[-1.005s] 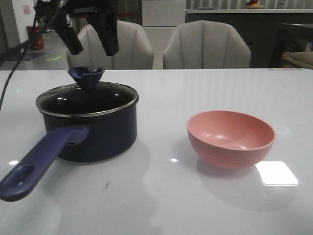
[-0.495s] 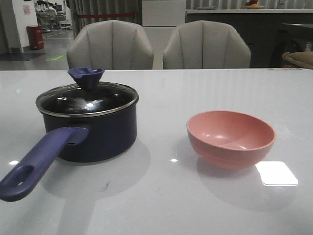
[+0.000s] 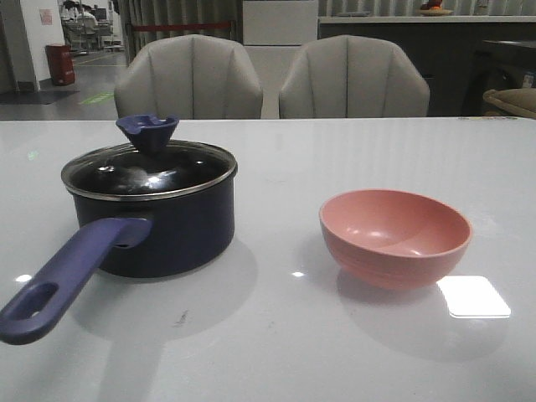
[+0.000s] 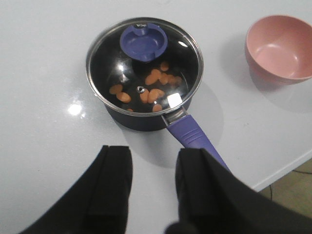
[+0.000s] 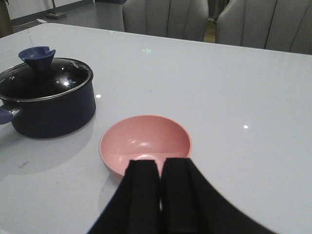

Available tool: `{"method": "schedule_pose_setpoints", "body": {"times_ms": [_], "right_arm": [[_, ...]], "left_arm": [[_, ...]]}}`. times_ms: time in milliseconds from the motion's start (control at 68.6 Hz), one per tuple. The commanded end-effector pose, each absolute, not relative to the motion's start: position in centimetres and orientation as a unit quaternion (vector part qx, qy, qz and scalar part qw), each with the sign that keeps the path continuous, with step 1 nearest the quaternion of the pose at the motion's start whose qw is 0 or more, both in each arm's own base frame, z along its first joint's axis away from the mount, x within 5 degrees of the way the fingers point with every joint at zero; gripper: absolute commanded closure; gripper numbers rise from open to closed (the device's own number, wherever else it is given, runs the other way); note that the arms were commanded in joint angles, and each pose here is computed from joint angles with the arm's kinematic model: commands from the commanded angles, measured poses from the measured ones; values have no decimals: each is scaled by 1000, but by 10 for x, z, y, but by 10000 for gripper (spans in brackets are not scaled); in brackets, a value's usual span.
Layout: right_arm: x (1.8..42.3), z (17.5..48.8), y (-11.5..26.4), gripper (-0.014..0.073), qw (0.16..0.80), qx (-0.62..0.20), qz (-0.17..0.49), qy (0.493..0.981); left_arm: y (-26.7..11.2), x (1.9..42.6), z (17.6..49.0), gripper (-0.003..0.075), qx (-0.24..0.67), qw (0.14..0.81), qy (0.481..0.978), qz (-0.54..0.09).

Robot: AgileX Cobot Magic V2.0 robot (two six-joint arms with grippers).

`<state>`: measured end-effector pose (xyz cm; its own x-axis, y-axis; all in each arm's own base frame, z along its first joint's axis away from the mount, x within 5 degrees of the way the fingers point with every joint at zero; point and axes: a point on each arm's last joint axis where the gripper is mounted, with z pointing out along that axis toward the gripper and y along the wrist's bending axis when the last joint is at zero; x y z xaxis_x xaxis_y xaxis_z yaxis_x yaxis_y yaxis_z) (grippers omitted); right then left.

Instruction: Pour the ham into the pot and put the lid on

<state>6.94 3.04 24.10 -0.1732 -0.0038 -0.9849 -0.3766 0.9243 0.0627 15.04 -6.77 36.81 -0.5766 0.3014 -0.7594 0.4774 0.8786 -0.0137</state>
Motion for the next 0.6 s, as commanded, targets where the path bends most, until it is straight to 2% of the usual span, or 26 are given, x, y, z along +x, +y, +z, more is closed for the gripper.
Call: {"method": "schedule_pose_setpoints", "body": {"times_ms": [0, 291, 583], "right_arm": [[71, 256, 28, 438, 664, -115, 143, 725], [71, 256, 28, 438, 664, -115, 143, 725], [71, 256, 28, 438, 664, -115, 143, 725]], "left_arm": [[-60, 134, 375, 474, 209, 489, 840, -112], [-39, 82, 334, 612, 192, 563, 795, -118], [-26, 52, 305, 608, 177, 626, 748, -127]]}}
